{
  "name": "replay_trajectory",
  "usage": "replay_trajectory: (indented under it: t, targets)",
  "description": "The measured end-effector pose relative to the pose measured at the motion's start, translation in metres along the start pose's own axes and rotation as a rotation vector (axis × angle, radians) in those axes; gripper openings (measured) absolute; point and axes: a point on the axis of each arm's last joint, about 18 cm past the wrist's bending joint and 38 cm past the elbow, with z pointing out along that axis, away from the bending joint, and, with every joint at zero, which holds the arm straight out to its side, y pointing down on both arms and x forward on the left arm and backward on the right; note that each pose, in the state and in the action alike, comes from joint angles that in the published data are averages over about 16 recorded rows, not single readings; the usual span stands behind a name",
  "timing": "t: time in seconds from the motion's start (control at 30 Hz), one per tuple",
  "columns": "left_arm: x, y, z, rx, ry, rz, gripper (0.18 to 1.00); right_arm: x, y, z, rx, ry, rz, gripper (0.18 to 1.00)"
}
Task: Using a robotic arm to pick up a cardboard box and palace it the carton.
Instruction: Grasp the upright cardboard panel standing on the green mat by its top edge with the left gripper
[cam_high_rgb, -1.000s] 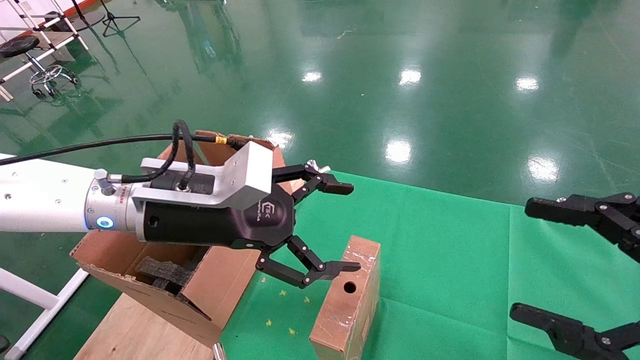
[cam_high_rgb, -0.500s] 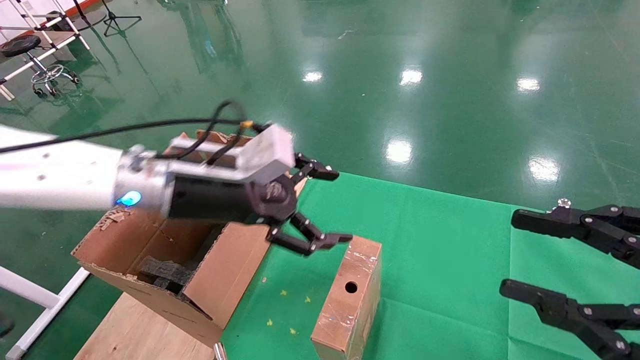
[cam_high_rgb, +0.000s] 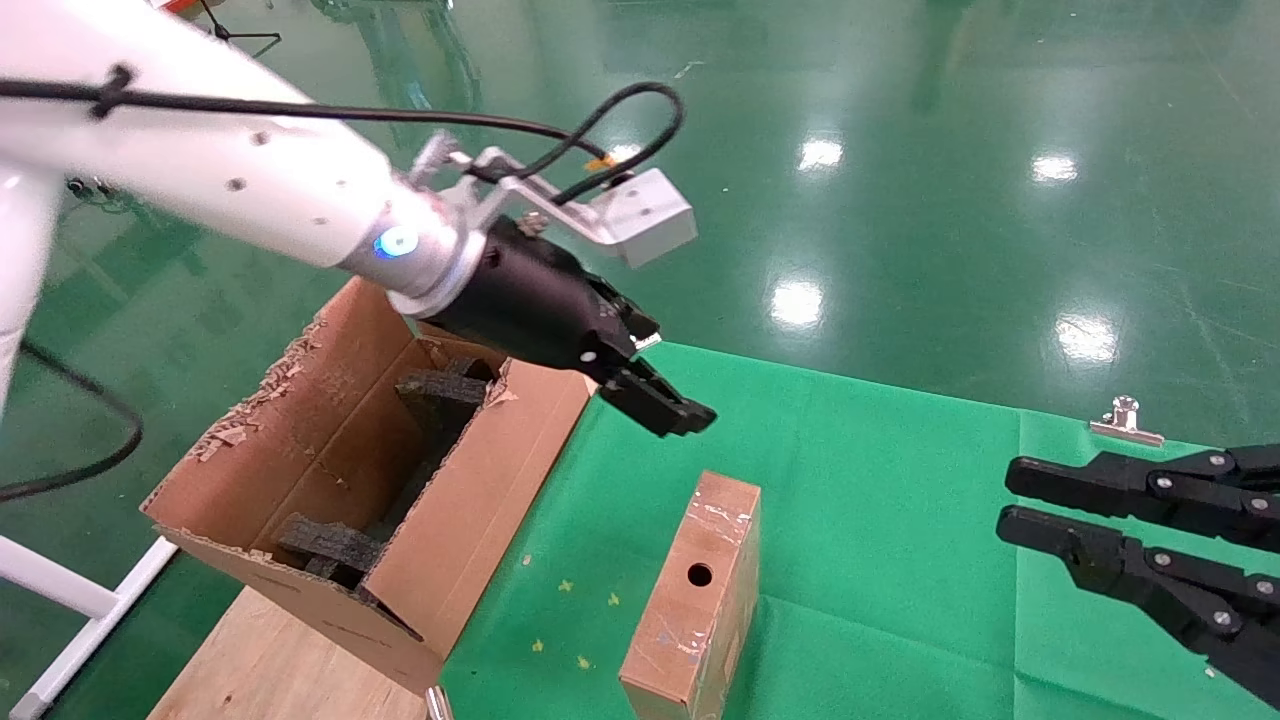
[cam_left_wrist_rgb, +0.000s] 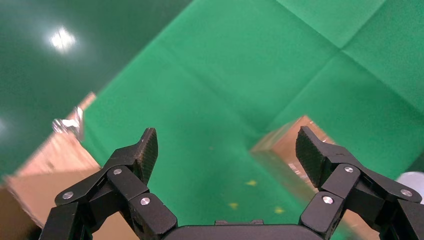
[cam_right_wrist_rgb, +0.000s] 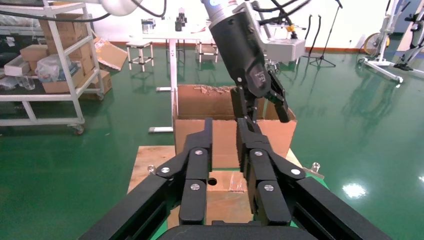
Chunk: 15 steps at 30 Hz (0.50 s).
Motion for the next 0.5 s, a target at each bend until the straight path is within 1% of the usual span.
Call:
replay_trajectory:
  t: [0.17,0.27,0.4,0.5]
  targets:
    - [0.015,-0.015,0.008,-0.091,0.010,-0.112,1.001,0.000,0.000,0.000,0.000,0.000,0.000,0.286]
    - [0.025,-0.019,0.013,-0.142,0.022,-0.167,1.001,0.000,0.000,0.000,0.000,0.000,0.000,0.261]
    - [0.038,-0.021,0.020,-0.210,0.040,-0.228,1.001,0.000,0.000,0.000,0.000,0.000,0.000,0.223]
    - [0.046,-0.021,0.024,-0.256,0.052,-0.264,1.001,0.000,0.000,0.000,0.000,0.000,0.000,0.210]
